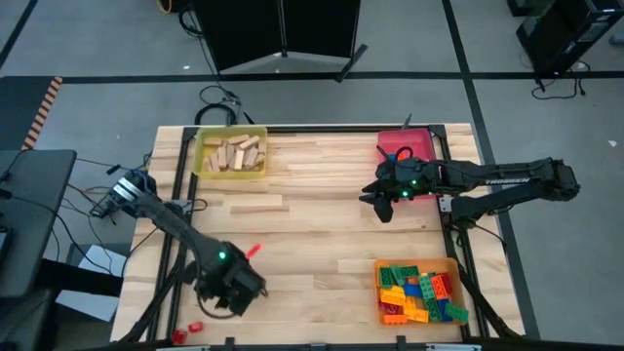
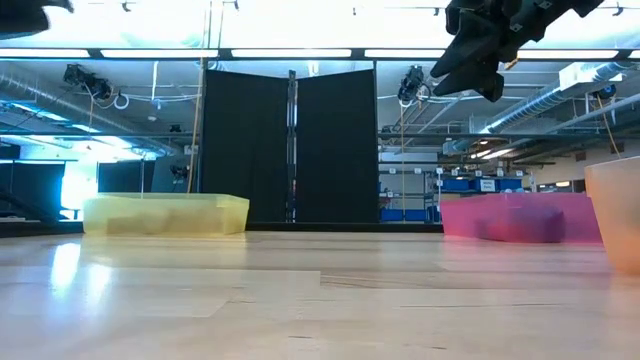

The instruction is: Sort blocks by size

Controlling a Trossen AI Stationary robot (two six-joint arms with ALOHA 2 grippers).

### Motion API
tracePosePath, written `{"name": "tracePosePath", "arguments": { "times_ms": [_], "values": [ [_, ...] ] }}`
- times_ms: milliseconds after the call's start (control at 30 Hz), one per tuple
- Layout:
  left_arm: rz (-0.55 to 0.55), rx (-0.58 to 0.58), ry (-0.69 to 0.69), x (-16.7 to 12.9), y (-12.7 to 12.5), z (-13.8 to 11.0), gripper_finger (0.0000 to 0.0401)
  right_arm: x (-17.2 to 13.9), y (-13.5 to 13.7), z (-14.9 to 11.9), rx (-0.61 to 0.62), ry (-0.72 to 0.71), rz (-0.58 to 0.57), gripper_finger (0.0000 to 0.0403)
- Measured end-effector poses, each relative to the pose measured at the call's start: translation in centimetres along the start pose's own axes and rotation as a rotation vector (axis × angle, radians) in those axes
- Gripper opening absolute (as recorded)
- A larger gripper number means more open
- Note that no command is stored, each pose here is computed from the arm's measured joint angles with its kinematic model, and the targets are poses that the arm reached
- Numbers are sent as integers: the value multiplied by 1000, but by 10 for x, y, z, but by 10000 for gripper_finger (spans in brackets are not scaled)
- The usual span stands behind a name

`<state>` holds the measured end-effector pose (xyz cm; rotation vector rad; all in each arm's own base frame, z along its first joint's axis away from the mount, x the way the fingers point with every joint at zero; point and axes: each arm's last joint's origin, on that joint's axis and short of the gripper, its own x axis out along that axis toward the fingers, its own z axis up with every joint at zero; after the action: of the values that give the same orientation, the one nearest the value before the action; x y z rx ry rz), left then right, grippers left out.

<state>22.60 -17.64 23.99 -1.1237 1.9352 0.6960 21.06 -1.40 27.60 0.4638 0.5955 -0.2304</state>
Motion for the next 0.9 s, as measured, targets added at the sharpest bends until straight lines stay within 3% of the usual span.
{"name": "tracePosePath", "arguments": {
  "times_ms": [233,367,600,900],
  "values": [
    [13,194,48,38,-26,-3,156,0,7,-4,-23,13,27,168],
    [16,242,50,57,-37,-3,165,0,9,-5,-30,17,34,165],
    [110,320,51,85,-40,1,216,-1,10,-5,-31,16,36,167],
    [228,511,67,103,-37,8,273,-1,10,-4,-31,6,37,161]
  ]
}}
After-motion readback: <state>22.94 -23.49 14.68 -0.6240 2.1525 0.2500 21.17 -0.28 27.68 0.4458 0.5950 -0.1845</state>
